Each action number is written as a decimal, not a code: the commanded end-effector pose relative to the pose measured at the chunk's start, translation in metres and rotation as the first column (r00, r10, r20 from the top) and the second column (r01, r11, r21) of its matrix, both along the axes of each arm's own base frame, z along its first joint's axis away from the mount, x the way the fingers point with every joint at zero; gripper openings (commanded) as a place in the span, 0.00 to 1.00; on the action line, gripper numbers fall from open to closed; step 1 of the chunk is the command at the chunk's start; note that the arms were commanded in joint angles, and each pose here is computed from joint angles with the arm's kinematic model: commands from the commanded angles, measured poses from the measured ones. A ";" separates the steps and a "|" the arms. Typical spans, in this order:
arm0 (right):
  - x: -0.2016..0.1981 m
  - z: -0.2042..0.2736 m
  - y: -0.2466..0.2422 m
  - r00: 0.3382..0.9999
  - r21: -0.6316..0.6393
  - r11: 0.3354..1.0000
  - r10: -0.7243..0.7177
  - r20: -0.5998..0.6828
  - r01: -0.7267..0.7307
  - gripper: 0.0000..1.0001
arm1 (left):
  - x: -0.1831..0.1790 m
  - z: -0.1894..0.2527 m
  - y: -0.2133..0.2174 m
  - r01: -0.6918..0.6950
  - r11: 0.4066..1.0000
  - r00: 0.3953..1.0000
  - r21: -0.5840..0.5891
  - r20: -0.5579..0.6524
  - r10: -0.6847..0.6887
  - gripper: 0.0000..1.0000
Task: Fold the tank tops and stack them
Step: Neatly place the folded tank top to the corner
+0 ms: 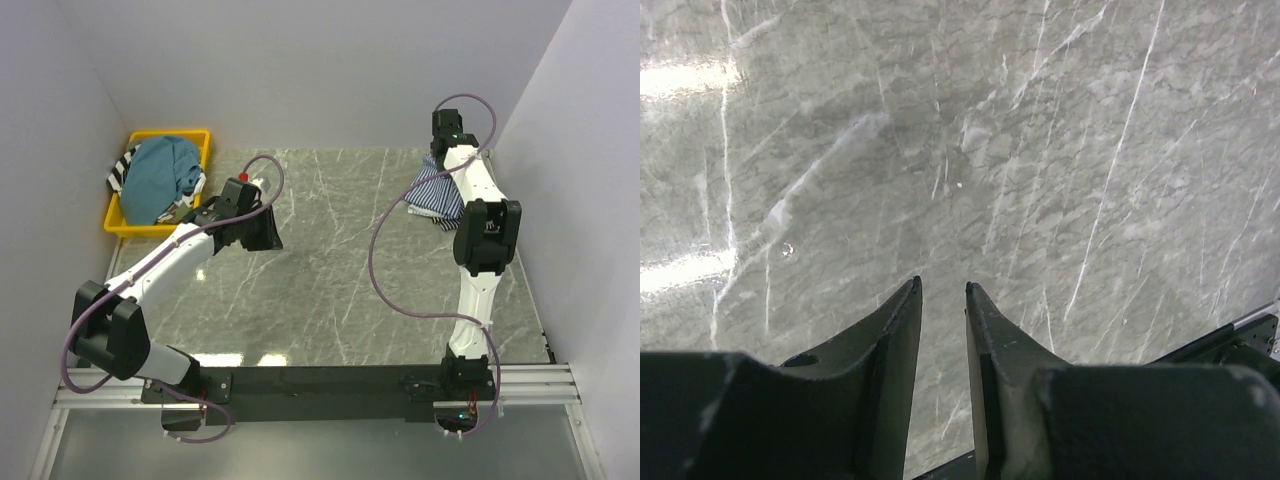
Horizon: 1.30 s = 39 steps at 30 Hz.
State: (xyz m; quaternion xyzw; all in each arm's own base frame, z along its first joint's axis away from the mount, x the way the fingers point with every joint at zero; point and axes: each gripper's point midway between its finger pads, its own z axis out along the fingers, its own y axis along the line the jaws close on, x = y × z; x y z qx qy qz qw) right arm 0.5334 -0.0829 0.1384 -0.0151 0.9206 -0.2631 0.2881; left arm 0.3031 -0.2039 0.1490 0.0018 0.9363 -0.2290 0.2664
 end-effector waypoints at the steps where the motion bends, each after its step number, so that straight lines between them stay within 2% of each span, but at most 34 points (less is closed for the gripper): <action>1: -0.001 0.025 -0.025 0.999 -0.023 0.999 -0.031 0.037 0.032 0.00 | 0.009 0.019 -0.007 0.028 0.999 0.998 -0.034 0.051 -0.027 0.30; 13: -0.015 0.032 -0.064 0.991 0.007 0.993 -0.118 0.058 0.117 0.00 | 0.012 0.010 -0.014 0.042 0.998 0.999 -0.049 0.024 -0.041 0.30; 23: -0.022 0.009 -0.096 0.971 -0.004 0.971 -0.240 0.020 0.240 0.00 | 0.014 0.007 -0.015 0.045 0.998 0.999 -0.047 0.012 -0.044 0.29; 31: -0.030 0.021 -0.122 0.936 -0.026 0.937 -0.347 0.055 0.349 0.00 | 0.016 0.006 -0.016 0.044 0.998 0.999 -0.047 0.006 -0.044 0.29; 39: -0.032 0.036 -0.128 0.920 -0.035 0.923 -0.379 0.100 0.384 0.00 | 0.016 0.006 -0.017 0.047 0.998 0.999 -0.052 0.005 -0.047 0.29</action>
